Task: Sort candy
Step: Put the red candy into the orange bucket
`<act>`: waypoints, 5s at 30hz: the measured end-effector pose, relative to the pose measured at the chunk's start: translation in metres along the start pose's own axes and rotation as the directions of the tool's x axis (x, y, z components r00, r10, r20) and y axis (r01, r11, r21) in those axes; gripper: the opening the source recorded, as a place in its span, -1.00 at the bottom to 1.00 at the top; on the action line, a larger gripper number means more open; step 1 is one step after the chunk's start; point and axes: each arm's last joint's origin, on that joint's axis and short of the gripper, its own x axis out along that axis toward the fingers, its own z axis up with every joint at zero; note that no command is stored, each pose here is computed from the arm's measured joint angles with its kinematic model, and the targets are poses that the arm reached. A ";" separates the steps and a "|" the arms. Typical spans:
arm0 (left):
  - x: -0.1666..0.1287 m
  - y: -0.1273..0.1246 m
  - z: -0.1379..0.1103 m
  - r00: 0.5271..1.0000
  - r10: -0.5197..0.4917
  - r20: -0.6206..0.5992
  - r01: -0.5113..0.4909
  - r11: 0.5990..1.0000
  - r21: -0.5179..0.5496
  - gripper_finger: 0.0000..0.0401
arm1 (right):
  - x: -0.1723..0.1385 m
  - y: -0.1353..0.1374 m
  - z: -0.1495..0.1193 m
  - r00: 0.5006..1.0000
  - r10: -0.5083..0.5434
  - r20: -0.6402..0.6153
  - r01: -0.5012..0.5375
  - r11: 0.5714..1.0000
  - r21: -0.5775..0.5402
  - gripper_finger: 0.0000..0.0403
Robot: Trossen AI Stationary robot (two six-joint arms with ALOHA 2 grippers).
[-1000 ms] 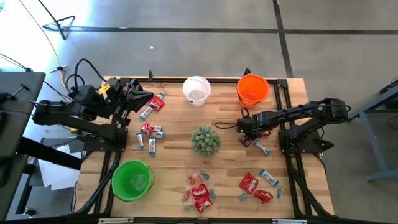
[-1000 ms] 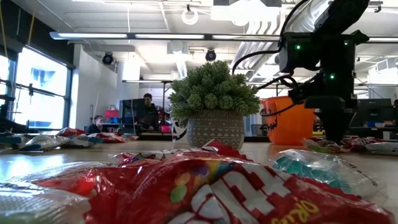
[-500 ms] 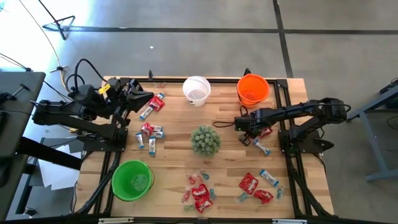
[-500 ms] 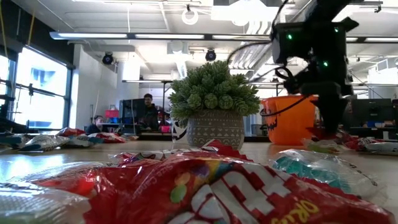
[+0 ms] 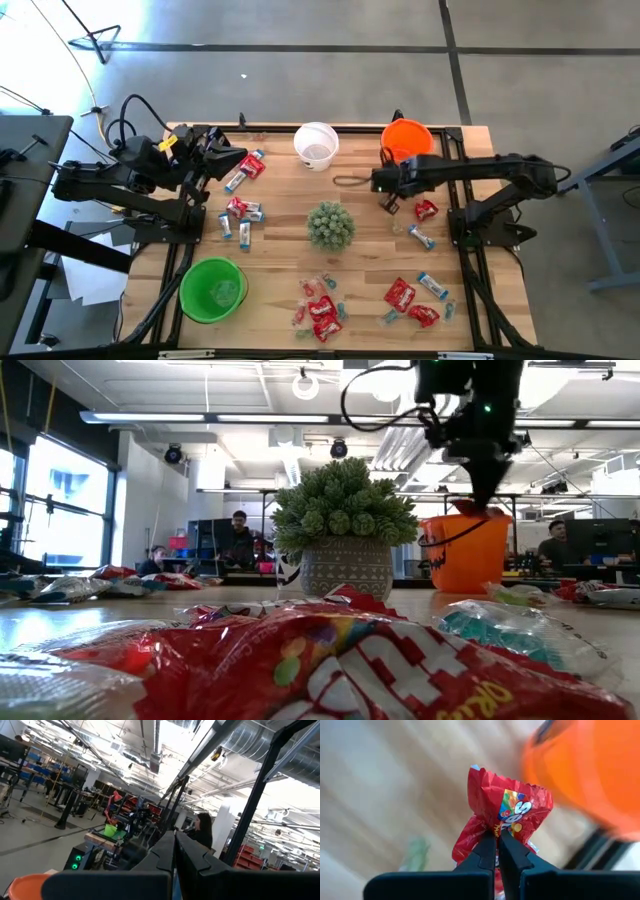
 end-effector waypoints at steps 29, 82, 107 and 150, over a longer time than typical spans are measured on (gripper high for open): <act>0.000 0.001 0.000 1.000 0.026 0.007 -0.026 0.999 0.028 -1.00 | 0.001 -0.140 0.060 0.998 0.012 0.053 -0.020 0.988 0.155 -0.86; 0.013 0.008 -0.024 0.985 0.107 -0.136 -0.100 0.993 0.059 -1.00 | 0.006 -0.049 -0.097 0.930 0.348 -0.118 -0.277 0.875 0.396 -0.44; 0.013 0.007 -0.021 0.990 0.096 -0.102 -0.096 0.995 0.012 -1.00 | 0.054 -0.040 -0.108 0.954 0.291 -0.075 -0.131 0.626 0.769 -0.43; -0.054 0.005 0.028 0.993 0.111 0.047 -0.117 0.981 0.155 -1.00 | 0.085 -0.004 -0.109 0.966 0.035 -0.255 0.233 0.300 0.925 -0.43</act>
